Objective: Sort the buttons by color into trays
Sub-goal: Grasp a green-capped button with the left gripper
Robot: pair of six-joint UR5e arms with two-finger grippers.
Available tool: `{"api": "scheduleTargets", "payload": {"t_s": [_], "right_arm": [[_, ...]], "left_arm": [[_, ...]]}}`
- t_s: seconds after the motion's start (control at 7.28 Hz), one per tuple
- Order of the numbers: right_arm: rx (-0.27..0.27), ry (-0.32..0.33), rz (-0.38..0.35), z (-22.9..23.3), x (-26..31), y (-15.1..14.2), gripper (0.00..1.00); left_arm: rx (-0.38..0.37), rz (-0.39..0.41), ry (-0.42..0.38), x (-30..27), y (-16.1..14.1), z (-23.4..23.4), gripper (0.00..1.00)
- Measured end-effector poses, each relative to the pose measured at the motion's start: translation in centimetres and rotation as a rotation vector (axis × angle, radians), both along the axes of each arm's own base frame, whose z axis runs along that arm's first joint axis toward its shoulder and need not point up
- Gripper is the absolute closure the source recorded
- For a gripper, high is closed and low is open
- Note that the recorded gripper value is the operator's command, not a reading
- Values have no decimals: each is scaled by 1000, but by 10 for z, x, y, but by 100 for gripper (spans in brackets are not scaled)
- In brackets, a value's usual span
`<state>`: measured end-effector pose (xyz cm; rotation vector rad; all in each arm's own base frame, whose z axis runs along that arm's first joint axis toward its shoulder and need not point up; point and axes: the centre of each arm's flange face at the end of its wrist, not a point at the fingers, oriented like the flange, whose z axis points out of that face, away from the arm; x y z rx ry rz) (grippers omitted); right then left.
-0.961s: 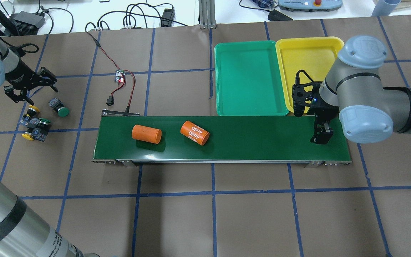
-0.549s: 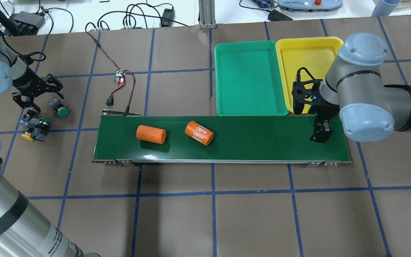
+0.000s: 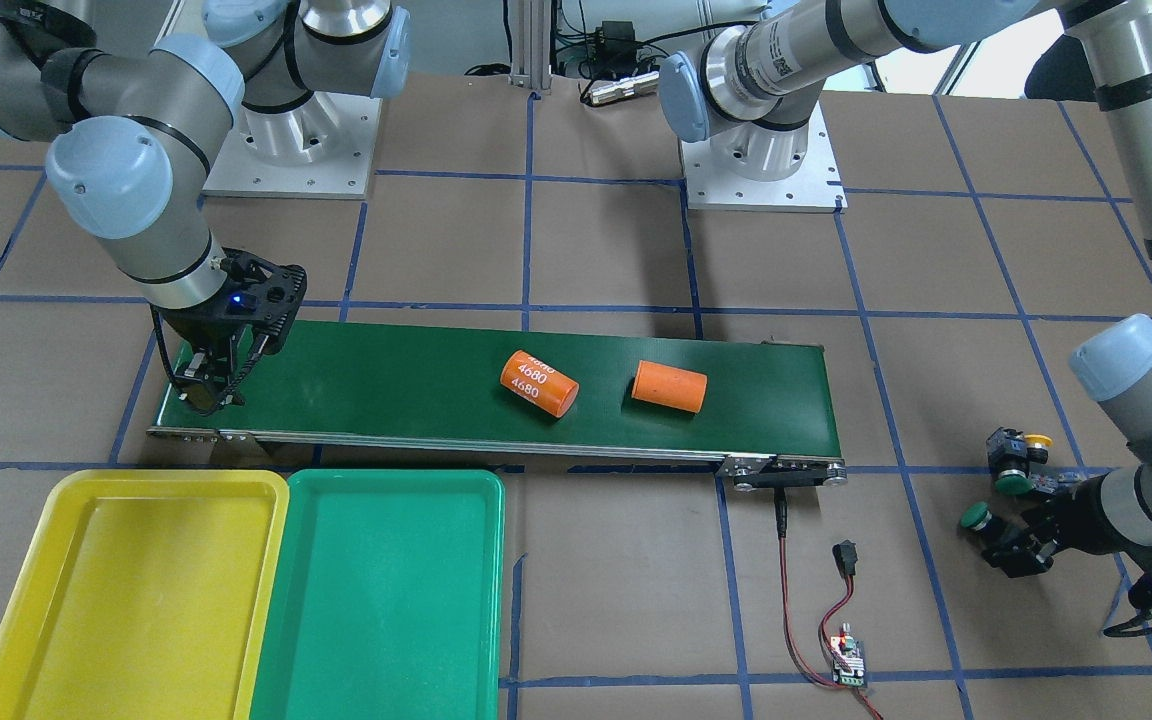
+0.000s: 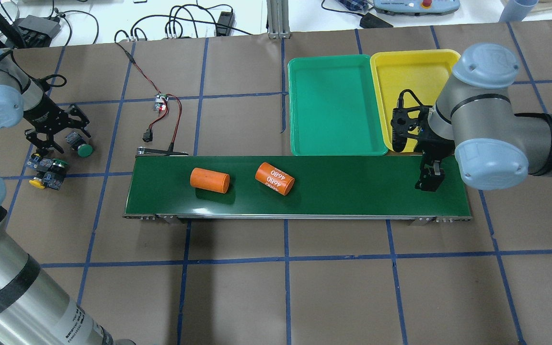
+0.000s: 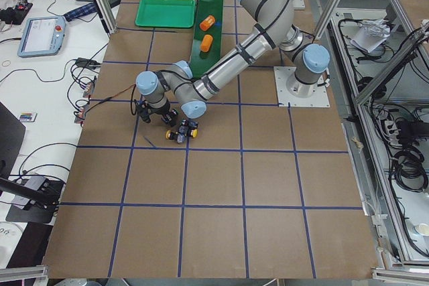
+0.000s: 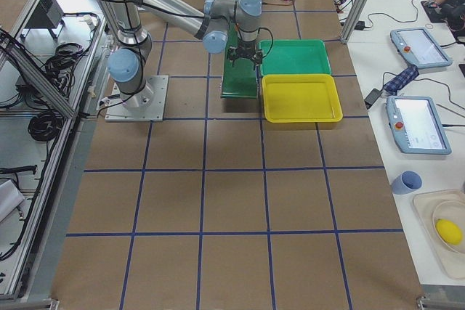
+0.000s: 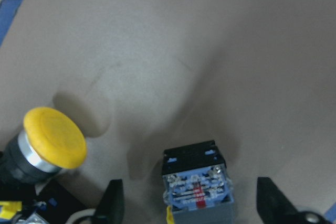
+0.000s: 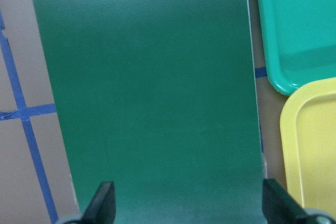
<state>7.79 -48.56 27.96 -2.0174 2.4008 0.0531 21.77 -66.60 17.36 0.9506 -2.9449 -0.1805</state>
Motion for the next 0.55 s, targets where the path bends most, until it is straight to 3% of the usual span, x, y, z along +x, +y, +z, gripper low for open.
{"api": "scheduleTargets", "payload": {"t_s": [0.14, 0.27, 0.41, 0.55], "right_arm": [[-1, 2, -21, 0, 0, 0, 0], [0, 3, -56, -1, 0, 0, 0], [2, -1, -82, -2, 1, -1, 0], [2, -7, -93, -2, 1, -1, 0]], "left_arm": [[0, 2, 0, -1, 0, 0, 46], [0, 4, 3, -1, -1, 0, 79], [-4, 6, 15, -2, 0, 0, 99], [-4, 10, 34, -3, 1, 0, 100]]}}
